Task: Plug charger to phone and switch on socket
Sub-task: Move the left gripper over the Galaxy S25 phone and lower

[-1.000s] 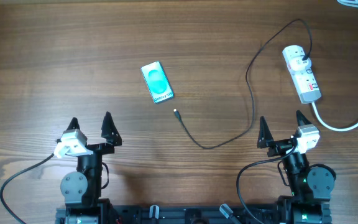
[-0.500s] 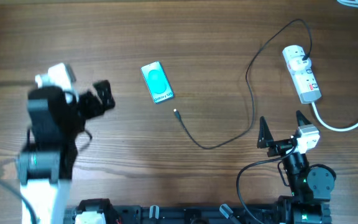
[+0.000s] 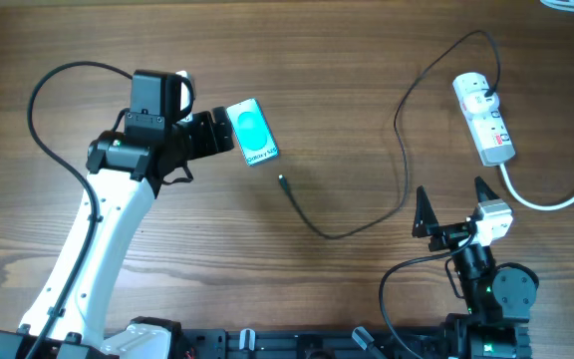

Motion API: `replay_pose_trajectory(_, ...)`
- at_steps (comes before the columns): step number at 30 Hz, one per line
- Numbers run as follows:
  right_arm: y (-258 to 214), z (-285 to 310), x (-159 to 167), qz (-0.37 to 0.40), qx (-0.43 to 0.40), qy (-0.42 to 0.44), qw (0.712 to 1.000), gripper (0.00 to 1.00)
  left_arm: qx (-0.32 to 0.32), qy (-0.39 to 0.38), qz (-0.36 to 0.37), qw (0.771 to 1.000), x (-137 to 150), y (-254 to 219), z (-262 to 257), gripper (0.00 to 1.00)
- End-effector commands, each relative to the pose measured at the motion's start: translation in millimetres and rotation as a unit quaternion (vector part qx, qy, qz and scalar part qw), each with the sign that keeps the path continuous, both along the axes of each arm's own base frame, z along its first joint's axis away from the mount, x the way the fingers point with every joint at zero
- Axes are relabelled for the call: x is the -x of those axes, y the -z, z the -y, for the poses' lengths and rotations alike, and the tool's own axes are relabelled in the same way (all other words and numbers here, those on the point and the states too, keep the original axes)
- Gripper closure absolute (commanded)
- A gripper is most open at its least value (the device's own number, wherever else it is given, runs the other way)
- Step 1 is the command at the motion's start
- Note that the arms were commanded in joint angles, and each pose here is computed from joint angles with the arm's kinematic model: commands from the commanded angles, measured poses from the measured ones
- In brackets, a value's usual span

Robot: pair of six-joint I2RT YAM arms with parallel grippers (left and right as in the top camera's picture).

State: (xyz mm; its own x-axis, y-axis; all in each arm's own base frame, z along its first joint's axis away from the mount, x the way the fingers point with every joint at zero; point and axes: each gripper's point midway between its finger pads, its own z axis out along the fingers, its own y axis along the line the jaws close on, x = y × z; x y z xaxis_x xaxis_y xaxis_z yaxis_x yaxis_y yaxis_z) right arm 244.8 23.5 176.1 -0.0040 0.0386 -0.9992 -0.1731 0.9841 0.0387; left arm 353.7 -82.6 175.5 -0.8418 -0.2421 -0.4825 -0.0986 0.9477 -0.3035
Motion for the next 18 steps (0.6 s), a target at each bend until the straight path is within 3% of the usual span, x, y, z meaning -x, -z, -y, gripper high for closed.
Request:
replay_pose_trajectory(1,-2,3,0,0.006,0.006,0.009,1.0,0.0,0.038,-0.011,-0.005,0.999,-2,-4,10,0.77)
replay_pose_trajectory(2,-2,3,0,0.006,0.006,0.009,1.0,0.0,0.042,-0.018,-0.011,0.999,-2,-2,10,0.9)
replay_pose_trajectory(3,-2,3,0,0.006,0.006,0.009,1.0,0.0,0.043,-0.022,-0.017,0.999,-1,1,10,0.95)
replay_pose_trajectory(9,-2,3,0,0.006,0.006,0.009,1.0,0.0,0.037,-0.044,-0.111,0.992,3,56,14,0.96)
replay_pose_trajectory(18,-2,3,0,0.006,0.006,0.009,1.0,0.0,0.02,-0.044,-0.181,0.982,6,106,21,0.96)
